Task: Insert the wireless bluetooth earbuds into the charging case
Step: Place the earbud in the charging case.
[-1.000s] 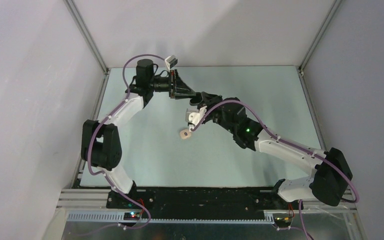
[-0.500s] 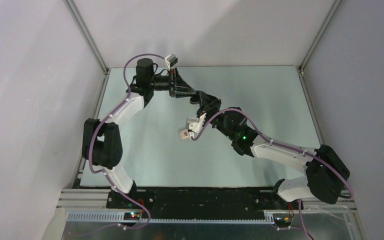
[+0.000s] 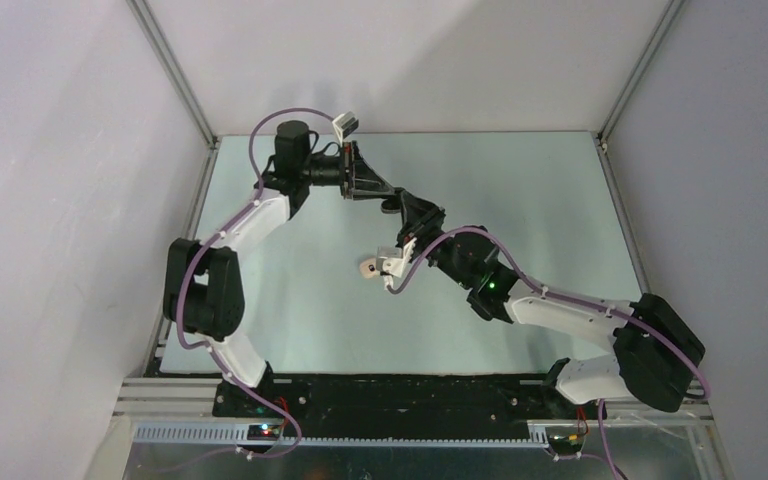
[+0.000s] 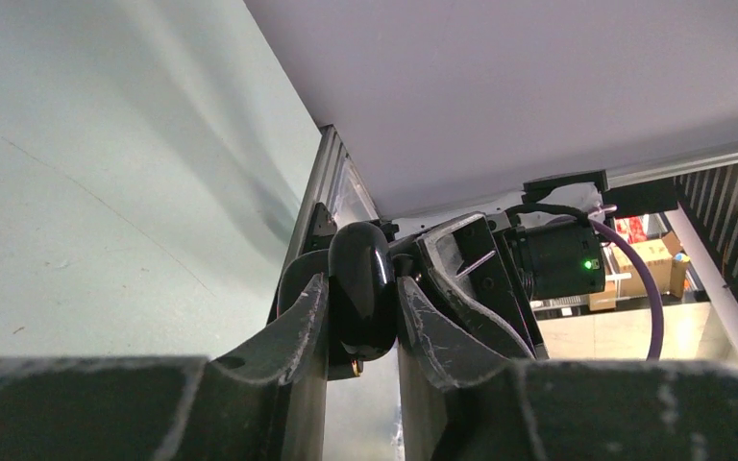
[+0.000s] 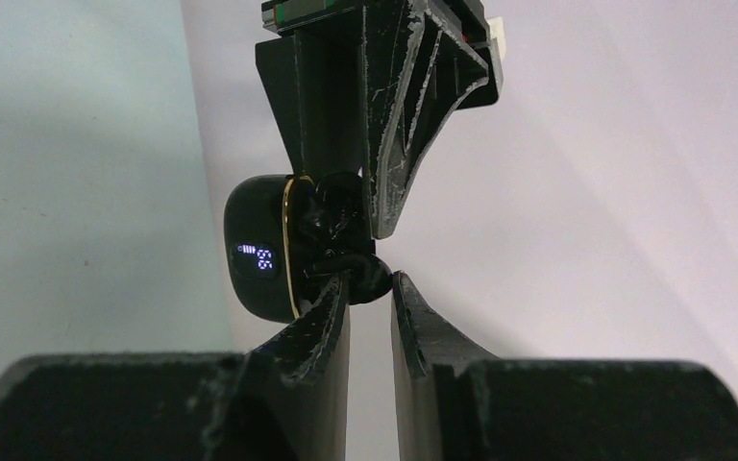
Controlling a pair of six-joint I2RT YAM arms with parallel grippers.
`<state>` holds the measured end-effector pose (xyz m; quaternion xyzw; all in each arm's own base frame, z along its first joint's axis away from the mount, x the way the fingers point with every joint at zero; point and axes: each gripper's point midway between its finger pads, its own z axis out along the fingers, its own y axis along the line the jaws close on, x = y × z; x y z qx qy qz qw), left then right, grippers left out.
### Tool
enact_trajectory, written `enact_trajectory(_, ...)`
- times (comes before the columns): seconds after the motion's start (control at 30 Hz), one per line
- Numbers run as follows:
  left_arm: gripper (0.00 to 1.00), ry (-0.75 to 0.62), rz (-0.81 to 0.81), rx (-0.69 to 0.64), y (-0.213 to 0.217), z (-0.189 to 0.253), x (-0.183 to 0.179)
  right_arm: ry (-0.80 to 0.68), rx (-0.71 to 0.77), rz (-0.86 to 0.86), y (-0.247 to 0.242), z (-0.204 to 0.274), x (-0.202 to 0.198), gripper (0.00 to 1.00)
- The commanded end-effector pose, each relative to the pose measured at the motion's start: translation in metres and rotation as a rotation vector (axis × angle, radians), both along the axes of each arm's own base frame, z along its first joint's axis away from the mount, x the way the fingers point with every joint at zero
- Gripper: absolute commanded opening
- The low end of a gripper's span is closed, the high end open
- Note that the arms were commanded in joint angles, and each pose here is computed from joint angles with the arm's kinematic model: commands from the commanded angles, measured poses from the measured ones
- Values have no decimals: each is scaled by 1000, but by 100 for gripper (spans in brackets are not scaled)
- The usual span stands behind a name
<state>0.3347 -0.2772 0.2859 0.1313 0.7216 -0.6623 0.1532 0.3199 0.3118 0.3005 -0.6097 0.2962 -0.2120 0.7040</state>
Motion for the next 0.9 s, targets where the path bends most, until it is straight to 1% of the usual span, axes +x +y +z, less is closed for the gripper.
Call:
enact_trajectory(0.0,0,-146,-12,-26,1,24,-14,-35,7,42,3,12,-15,0)
enact_trajectory(0.27,0,-132,13,-18,2,20,-18,-130,42,-14,-3,29,-9,0)
enact_trajectory(0.57,0,-131,89,-1,4,16,-14,-130,52,-52,-12,33,-8,0)
enact_trajectory(0.87,0,-157,91,-11,4,23,-13,-95,21,-54,-13,18,-8,0)
